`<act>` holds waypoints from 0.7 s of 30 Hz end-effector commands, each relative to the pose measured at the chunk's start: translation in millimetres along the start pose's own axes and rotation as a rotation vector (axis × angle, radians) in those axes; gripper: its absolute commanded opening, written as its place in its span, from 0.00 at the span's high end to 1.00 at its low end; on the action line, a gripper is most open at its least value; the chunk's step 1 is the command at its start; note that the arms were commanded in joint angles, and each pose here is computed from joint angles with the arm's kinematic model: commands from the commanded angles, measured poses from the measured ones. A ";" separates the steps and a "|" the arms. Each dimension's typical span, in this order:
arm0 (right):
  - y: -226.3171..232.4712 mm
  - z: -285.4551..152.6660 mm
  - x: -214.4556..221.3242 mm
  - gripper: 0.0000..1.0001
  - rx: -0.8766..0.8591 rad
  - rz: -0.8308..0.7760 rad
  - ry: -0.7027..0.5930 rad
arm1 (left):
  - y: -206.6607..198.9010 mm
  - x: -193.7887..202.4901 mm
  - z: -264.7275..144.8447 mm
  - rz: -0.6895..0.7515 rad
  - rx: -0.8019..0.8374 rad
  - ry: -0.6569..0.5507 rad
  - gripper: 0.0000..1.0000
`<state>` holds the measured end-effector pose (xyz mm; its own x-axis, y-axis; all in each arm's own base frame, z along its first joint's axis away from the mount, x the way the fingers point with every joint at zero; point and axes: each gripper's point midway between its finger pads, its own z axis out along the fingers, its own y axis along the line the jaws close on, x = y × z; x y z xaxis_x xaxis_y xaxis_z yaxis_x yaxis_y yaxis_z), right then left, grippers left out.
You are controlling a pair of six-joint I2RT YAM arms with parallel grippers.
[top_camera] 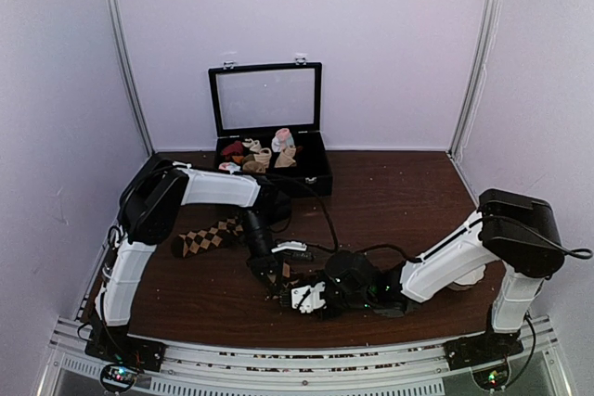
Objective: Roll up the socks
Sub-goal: Roll the sock at the center of the board.
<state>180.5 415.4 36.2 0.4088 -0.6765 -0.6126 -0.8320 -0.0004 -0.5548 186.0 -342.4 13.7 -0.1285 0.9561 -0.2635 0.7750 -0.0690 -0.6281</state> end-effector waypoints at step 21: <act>51.7 22.4 57.5 0.99 -0.258 0.150 0.183 | -4.7 -8.3 -30.6 0.128 -0.123 -0.106 0.60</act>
<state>193.3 431.1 26.1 0.3555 -0.6699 -0.6518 -0.8693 0.0193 -0.4939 182.1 -335.4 25.3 -0.1006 0.9386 -0.3299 0.7962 -0.1229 -0.5924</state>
